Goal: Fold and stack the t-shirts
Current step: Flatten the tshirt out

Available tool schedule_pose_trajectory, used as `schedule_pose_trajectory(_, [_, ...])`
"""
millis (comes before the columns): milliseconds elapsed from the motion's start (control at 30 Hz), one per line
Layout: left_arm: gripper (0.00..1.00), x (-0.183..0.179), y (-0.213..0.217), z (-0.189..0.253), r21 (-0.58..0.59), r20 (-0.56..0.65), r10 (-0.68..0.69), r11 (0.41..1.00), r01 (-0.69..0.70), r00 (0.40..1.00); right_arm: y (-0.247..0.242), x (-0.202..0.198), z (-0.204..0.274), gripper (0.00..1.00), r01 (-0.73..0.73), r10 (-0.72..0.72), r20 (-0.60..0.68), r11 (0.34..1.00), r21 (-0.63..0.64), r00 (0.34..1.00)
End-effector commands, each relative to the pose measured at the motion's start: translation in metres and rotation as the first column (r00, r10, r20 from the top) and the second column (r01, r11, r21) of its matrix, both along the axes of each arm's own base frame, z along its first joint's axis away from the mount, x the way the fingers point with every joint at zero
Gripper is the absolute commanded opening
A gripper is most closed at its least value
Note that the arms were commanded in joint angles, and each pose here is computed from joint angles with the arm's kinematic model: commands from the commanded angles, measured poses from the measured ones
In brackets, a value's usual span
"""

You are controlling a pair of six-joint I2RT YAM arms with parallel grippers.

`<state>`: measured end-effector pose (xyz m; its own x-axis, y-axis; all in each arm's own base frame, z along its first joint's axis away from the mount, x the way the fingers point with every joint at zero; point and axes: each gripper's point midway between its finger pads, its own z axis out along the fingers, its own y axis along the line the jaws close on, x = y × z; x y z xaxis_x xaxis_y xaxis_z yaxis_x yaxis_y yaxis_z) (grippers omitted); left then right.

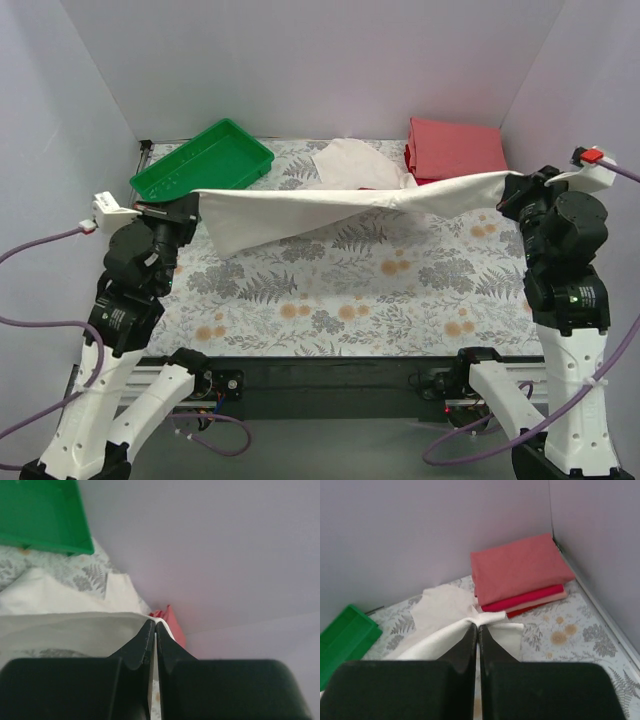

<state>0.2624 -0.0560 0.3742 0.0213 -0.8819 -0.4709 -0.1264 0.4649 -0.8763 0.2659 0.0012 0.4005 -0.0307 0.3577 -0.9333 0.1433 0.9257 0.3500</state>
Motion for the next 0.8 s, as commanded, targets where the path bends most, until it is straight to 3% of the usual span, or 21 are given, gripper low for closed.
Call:
schedule_pose_trajectory(0, [0.0,-0.018,0.016,0.076,0.023,0.178,0.032,0.999,-0.037,0.984,-0.013,-0.022,0.076,0.01,0.054,-0.047,0.189,0.998,-0.036,0.981])
schedule_pose_trajectory(167, [0.0,-0.041,0.019,0.149,0.046,0.327,0.002,0.999,-0.018,0.945,-0.021,-0.066,0.155,0.01,0.09,-0.061,0.371,0.994,-0.062,0.927])
schedule_pose_trajectory(433, [0.0,-0.115,0.037,0.26,0.081,0.571,-0.03,0.997,-0.02,0.821,-0.03,-0.147,0.239,0.01,0.135,-0.06,0.568,0.987,-0.091,0.821])
schedule_pose_trajectory(633, [0.0,-0.145,0.044,0.287,0.091,0.637,-0.045,0.996,-0.017,0.769,-0.03,-0.187,0.267,0.01,0.139,-0.038,0.652,0.985,-0.104,0.758])
schedule_pose_trajectory(767, [0.0,-0.139,0.043,0.286,0.1,0.628,-0.041,0.995,-0.028,0.777,-0.022,-0.189,0.272,0.01,0.107,0.009,0.663,0.985,-0.134,0.749])
